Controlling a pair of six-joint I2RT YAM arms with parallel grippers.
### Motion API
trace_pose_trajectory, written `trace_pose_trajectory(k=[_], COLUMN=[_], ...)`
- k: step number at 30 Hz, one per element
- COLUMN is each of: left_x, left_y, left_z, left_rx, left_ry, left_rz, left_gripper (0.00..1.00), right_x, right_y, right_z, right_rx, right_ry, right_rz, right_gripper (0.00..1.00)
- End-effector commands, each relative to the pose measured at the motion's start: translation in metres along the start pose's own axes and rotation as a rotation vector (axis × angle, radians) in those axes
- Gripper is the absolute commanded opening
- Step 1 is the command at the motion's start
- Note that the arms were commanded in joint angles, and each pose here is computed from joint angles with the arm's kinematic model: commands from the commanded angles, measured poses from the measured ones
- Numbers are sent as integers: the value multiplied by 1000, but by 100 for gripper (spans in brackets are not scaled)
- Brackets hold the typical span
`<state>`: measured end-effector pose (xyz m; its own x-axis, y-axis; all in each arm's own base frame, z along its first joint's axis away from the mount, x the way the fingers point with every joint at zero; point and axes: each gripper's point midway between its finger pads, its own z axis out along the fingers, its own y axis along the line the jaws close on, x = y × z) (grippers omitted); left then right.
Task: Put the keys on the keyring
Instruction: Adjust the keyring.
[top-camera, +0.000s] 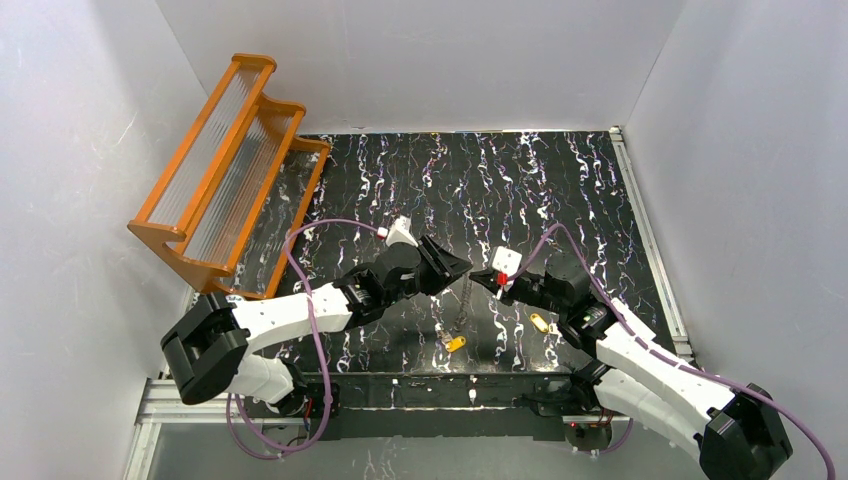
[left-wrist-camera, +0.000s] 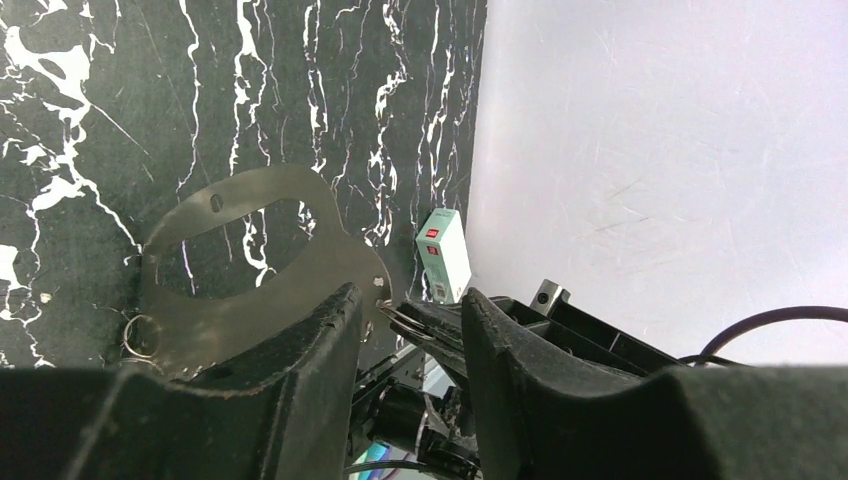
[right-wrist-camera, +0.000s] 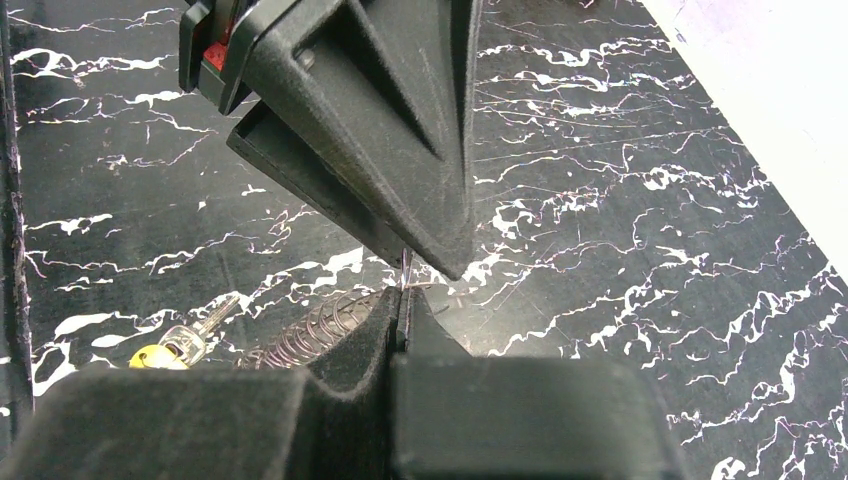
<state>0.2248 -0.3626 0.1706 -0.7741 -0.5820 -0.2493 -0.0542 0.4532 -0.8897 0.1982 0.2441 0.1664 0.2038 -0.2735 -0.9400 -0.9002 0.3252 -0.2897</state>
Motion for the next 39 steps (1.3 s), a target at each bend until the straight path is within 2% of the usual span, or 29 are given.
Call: trace_pose_trajectory(k=[1, 5, 13, 18, 33, 35, 39], left_x=[-9, -1, 3, 2, -2, -4, -12], left_y=[-9, -14, -13, -11, -20, -19, -15], left_z=[-4, 1, -1, -5, -4, -5, -5], left_rx=[31, 40, 25, 30, 69, 66, 39], left_ry=[-36, 10, 35, 26, 6, -4, -37], left_rz=[-22, -16, -18, -34, -43, -39, 21], left_gripper=[36, 31, 39, 36, 0, 0, 0], right_x=[-24, -23, -23, -24, -24, -25, -26], right_y=[-5, -6, -9, -10, -8, -8, -10], right_z=[2, 2, 4, 6, 6, 6, 5], right_rx=[5, 7, 19, 17, 10, 9, 23], right_ry=[-72, -71, -70, -72, -70, -74, -80], right_rz=[-42, -43, -49, -59, -66, -65, -57], right_gripper=[1, 1, 1, 1, 1, 5, 28])
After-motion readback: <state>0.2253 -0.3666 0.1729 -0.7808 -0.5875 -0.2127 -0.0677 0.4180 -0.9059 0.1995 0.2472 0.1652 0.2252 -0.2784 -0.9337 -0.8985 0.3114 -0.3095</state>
